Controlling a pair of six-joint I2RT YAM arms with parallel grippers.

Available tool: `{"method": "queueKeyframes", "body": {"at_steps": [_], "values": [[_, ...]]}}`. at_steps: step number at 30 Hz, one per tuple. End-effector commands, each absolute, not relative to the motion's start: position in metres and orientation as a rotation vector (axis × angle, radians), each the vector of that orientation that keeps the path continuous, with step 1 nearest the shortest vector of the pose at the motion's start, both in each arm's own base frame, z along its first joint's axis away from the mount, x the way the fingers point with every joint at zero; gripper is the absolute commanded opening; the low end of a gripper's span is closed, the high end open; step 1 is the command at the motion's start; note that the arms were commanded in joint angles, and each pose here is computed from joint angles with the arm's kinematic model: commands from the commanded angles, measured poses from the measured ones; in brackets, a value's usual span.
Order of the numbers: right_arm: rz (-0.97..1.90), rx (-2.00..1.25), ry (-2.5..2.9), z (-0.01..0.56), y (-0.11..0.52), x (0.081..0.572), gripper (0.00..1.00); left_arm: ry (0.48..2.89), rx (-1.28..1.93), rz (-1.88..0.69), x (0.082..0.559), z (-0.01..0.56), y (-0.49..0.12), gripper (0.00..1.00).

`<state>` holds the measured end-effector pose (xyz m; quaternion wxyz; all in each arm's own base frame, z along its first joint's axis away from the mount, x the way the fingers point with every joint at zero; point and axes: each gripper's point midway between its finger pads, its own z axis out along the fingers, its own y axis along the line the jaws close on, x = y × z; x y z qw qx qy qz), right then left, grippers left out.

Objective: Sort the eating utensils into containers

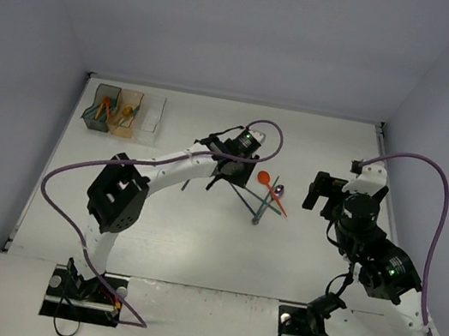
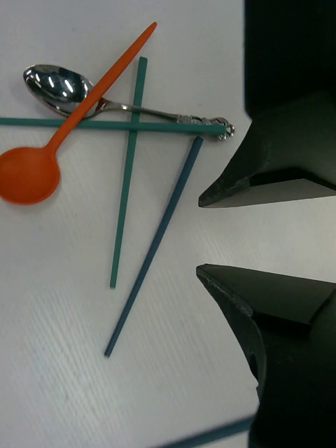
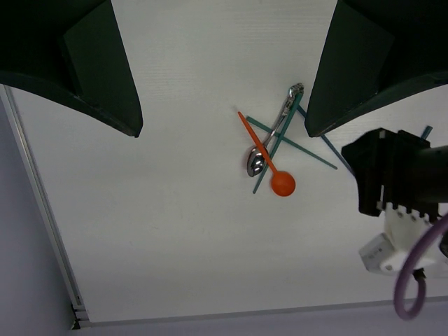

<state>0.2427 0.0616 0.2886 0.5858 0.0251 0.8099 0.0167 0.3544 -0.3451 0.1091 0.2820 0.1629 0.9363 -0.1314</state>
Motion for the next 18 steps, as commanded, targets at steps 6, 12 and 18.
{"method": "queueKeyframes", "body": {"at_steps": [6,12,18], "values": [[0.068,0.117,1.821,0.304,0.057,0.243,1.0,2.345,0.332,-0.533,0.357,0.139,-0.423,0.36],[0.065,0.135,1.813,0.305,0.054,0.241,1.0,2.318,0.427,-0.554,0.333,0.133,-0.448,0.36],[0.053,0.183,1.781,0.311,0.044,0.237,1.0,2.313,0.559,-0.552,0.317,0.115,-0.466,0.36]]}}
